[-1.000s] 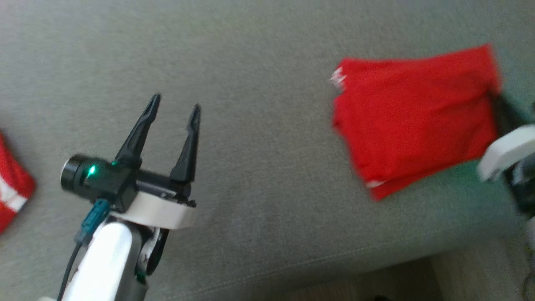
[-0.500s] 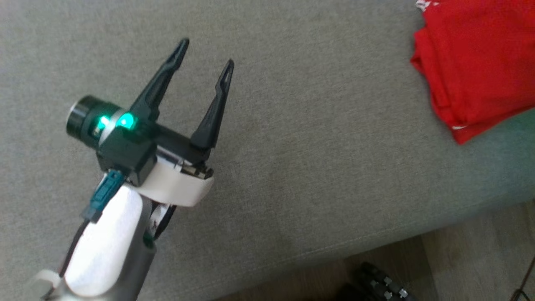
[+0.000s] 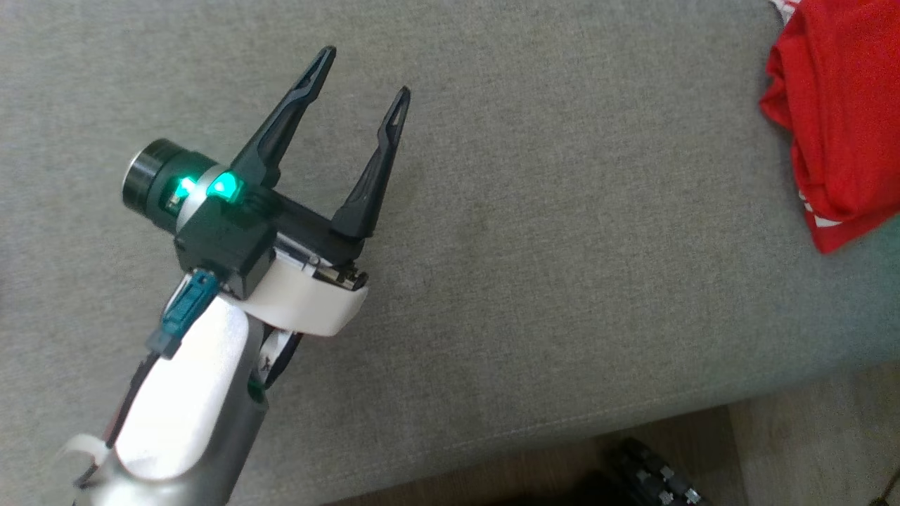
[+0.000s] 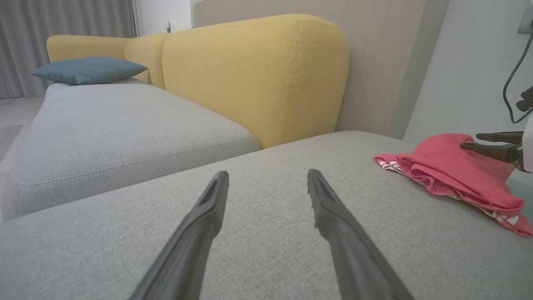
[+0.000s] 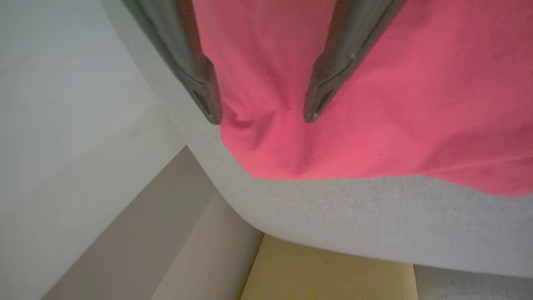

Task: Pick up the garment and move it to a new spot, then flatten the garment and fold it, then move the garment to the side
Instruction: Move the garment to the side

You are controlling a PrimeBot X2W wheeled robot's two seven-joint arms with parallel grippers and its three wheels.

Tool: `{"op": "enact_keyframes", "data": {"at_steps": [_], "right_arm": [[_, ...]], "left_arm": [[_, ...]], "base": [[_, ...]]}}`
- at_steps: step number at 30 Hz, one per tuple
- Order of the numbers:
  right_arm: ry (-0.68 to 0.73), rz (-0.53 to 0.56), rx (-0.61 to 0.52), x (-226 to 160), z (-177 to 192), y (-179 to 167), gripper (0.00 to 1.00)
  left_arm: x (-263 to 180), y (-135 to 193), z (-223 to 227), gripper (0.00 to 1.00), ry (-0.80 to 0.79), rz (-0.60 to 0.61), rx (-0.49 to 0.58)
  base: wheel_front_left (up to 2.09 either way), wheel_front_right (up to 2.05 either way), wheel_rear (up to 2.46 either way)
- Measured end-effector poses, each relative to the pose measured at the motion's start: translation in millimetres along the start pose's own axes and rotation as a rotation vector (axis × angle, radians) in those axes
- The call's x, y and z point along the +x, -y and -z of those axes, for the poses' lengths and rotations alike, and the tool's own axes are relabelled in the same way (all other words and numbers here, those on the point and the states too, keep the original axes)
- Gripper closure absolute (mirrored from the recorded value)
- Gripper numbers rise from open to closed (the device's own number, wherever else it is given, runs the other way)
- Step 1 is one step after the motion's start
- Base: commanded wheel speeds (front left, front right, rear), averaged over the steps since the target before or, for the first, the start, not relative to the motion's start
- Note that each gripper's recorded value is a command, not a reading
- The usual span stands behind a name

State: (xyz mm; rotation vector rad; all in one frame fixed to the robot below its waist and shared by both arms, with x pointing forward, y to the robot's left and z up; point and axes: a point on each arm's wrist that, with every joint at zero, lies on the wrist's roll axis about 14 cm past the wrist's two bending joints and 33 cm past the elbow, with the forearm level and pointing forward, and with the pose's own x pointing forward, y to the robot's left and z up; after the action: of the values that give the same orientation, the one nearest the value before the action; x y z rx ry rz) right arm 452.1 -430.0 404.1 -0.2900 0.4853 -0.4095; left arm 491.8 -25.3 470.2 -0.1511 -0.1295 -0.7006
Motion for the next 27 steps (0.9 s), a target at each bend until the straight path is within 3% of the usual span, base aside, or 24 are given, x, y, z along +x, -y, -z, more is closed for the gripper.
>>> {"op": "enact_keyframes", "data": {"at_steps": [8, 21, 27], "right_arm": [[0.151, -0.028, 0.124, -32.5, -14.5, -22.2, 0.00], [0.369, -0.357, 0.265, -137.5, -71.1, -134.9, 0.00], [0.400, -0.445, 0.301, -169.8, -84.2, -154.5, 0.00]], "left_arm": [[-21.5, -3.0, -16.7, 0.00, -0.011, -0.080, 0.003], [-101.6, -31.9, -53.5, 0.00, -0.027, -0.376, 0.022], [-143.6, -46.1, -69.1, 0.00, -0.027, -0.494, 0.063]], "base": [[0.00, 0.00, 0.00], [0.00, 0.00, 0.00], [0.00, 0.00, 0.00]]}}
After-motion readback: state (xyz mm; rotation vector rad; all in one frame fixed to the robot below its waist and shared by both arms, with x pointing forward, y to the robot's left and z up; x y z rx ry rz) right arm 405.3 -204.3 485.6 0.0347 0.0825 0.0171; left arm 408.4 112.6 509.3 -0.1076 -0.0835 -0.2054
